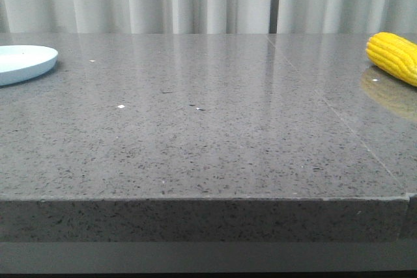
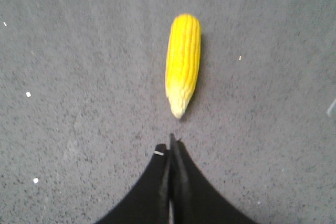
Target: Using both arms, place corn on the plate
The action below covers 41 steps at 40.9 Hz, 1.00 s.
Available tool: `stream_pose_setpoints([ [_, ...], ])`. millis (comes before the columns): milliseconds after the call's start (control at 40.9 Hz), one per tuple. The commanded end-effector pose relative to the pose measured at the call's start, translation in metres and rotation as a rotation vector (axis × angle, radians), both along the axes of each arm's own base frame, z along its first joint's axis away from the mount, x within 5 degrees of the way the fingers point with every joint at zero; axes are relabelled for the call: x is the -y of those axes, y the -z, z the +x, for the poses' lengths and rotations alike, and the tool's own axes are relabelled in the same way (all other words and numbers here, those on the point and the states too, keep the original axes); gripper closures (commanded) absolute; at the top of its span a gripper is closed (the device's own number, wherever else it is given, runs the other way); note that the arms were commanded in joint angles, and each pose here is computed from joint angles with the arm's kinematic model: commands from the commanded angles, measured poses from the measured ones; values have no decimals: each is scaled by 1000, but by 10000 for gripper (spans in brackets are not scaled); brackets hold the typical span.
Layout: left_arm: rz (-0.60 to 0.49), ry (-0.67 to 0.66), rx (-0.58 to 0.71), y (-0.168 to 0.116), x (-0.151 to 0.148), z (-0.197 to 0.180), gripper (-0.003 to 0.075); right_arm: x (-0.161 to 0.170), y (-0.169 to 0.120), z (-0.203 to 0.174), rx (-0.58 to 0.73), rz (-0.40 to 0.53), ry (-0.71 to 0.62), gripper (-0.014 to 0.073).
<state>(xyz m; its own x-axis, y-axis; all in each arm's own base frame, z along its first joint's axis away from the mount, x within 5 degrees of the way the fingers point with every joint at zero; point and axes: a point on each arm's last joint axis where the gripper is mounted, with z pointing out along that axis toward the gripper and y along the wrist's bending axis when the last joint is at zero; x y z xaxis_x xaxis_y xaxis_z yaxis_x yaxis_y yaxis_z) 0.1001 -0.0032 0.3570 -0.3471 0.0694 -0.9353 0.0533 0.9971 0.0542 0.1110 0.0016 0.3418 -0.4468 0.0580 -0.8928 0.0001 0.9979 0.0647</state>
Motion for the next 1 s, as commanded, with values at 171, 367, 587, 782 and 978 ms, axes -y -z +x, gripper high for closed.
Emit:
stream_pose_setpoints([
  [171,-10,8,12,-5,2,16,698,2,0,22,-16,-4,8,597],
  [367,-9,8,-20,-1,2,21,241,2,2,25,-35,-14,3,111],
  [587,26,2,-139,2,1,35,96,2,2,25,-35,-14,3,-53],
  [782,56,-4,-271,-5,0,61,100,2,1,25,-29,-13,3,-53],
  [978,79,-106,-408,-7,-19,102,100,2,1,25,-30,-13,3,-53],
])
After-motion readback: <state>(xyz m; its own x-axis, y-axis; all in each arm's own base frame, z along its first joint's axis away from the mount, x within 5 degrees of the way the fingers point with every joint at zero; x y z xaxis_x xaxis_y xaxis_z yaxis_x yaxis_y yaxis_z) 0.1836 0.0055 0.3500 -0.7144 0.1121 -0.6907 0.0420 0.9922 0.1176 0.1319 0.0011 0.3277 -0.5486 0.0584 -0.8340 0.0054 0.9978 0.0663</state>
